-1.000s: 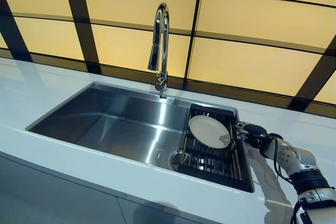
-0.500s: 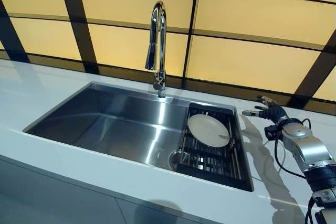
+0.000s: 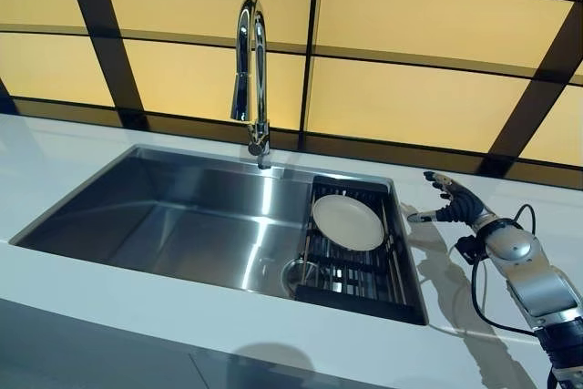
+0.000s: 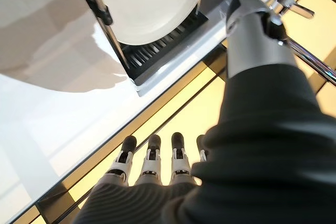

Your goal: Take plates into dishwasher

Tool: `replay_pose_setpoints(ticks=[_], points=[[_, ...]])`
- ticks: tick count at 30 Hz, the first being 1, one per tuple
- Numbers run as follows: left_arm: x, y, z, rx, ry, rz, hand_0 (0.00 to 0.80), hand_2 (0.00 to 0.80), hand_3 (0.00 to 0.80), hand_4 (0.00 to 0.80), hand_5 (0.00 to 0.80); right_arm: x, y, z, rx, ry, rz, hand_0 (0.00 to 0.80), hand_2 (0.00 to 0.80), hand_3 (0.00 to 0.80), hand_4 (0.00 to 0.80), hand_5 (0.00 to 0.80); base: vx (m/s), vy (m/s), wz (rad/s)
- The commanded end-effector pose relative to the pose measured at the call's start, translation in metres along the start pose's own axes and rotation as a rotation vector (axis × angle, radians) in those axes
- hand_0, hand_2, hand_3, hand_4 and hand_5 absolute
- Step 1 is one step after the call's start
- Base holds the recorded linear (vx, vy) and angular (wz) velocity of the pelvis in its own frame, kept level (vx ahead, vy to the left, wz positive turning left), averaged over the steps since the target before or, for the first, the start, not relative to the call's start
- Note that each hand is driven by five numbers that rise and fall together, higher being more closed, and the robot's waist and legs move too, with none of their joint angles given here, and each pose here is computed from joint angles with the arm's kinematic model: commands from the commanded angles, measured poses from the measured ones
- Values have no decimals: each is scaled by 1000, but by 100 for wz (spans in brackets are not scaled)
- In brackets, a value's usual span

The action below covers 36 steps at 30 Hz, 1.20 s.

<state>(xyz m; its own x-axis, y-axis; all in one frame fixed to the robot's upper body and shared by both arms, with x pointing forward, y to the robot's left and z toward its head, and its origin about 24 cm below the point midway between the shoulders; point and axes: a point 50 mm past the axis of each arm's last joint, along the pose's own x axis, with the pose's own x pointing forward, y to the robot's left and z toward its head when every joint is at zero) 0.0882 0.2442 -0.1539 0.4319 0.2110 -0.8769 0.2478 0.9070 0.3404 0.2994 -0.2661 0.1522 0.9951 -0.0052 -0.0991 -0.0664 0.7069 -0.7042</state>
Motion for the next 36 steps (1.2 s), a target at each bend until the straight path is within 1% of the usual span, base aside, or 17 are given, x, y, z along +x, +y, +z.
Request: replay_pose_setpoints(ticks=[1,5,15,23,36], points=[[5,14,20,-3,-47,40,0,0,0,0,0,-5,-6,34,-176,-171,-39,0,0,0,0,0,0,0,0],[5,12,21,-2,-49,37,0,0,0,0,0,-8,4,33,-229,-182,-15,0,0,0,0,0,0,0,0],[6,9,25,26,-50,23,0,0,0,0,0,-3,26,32,-257,-170,50,0,0,0,0,0,0,0,0],[7,6,30,41,-57,10,0,0,0,0,0,9,46,32,-250,-146,90,0,0,0,0,0,0,0,0],[7,5,32,78,-52,-3,0,0,0,0,0,28,66,24,-205,-50,66,0,0,0,0,0,3,0,1]])
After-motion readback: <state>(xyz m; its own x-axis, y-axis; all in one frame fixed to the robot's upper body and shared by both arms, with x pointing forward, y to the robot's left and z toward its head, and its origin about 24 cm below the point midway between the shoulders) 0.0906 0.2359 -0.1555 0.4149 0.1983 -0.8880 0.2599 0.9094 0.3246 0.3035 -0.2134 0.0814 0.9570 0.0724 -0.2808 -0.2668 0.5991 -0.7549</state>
